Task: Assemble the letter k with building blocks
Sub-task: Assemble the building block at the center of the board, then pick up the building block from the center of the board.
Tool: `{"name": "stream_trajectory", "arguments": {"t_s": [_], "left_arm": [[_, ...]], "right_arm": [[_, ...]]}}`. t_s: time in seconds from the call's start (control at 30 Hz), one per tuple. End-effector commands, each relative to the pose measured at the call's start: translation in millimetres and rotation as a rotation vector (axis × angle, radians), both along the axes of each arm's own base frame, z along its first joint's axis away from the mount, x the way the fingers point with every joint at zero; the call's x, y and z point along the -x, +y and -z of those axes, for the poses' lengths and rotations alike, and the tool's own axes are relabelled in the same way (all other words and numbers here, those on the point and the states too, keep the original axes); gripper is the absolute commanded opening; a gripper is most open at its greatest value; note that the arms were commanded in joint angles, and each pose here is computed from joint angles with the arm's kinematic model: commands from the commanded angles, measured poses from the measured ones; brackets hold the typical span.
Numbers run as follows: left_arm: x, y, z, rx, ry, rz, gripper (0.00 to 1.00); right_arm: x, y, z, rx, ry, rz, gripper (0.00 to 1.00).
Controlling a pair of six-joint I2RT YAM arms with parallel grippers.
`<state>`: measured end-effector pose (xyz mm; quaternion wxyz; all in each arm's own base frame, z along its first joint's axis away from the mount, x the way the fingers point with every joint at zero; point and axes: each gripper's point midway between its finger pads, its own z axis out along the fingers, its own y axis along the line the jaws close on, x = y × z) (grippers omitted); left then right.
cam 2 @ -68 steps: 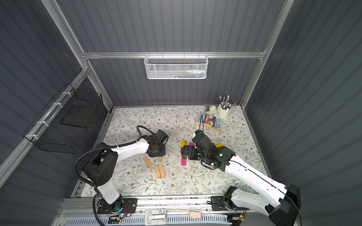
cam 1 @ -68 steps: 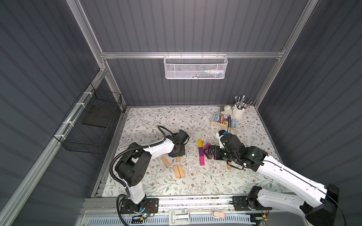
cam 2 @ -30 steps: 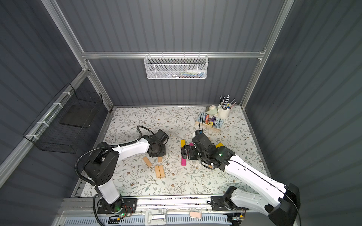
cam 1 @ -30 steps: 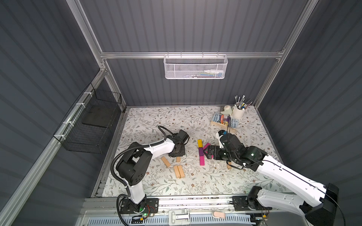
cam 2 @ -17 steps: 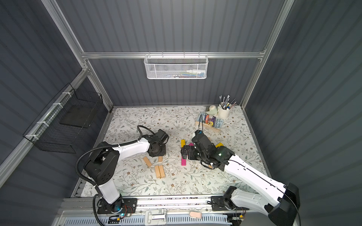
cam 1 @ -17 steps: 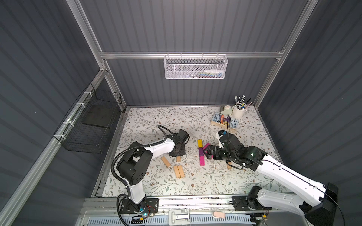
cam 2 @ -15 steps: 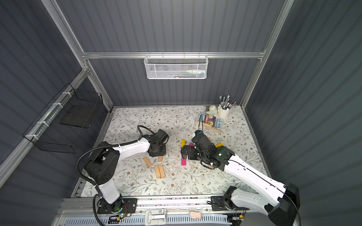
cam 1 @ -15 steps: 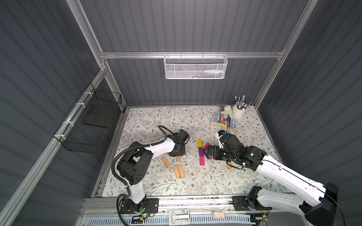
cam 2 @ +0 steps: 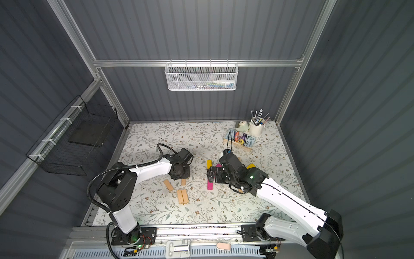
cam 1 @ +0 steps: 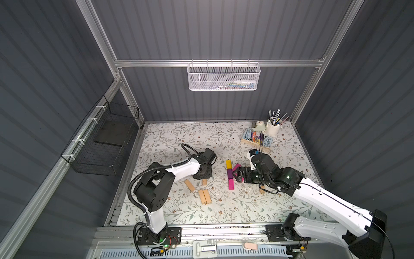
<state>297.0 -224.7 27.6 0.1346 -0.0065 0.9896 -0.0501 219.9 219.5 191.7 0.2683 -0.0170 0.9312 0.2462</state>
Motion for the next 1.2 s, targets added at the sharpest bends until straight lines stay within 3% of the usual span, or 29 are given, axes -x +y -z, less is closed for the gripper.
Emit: {"name": "stream_trajectory", "arguments": {"t_s": [0.0,0.27,0.47,0.57,0.7,0.8,0.87,1.17], "left_arm": [[-2.1,3.6,-3.2,-0.011,0.006,-0.020,0.37],[-2.7,9.8,-55.7,0.038,-0.090,-0.046,0.38],[35.1,43.2,-91.8,0.078,-0.137,-0.086,0.39],[64.9,40.6,-88.6,0.140,-0.072,-0.079,0.44],[97.8,15.7,-85.0,0.121,-0.044,-0.018,0.54],[114.3,-0.8,-69.3,0.086,-0.021,0.007,0.78],[121.7,-8.1,-55.7,0.051,-0.004,0.026,0.88],[128.9,7.7,-10.3,-0.133,0.030,0.057,0.89]], "right_arm": [[1.4,-2.2,5.0,0.013,0.010,0.003,0.99],[-0.8,-7.6,6.3,0.027,0.000,0.031,0.99],[-1.6,-4.8,7.3,0.008,-0.004,0.031,0.99],[-3.0,0.5,9.2,-0.003,0.006,0.023,0.99],[-3.3,3.2,10.7,-0.001,0.015,0.017,0.99],[-2.8,-1.2,13.3,0.003,0.012,0.034,0.99],[-2.3,-4.2,12.6,0.001,0.005,0.044,0.99],[0.8,-10.5,10.2,0.003,-0.001,0.056,0.99]]}}
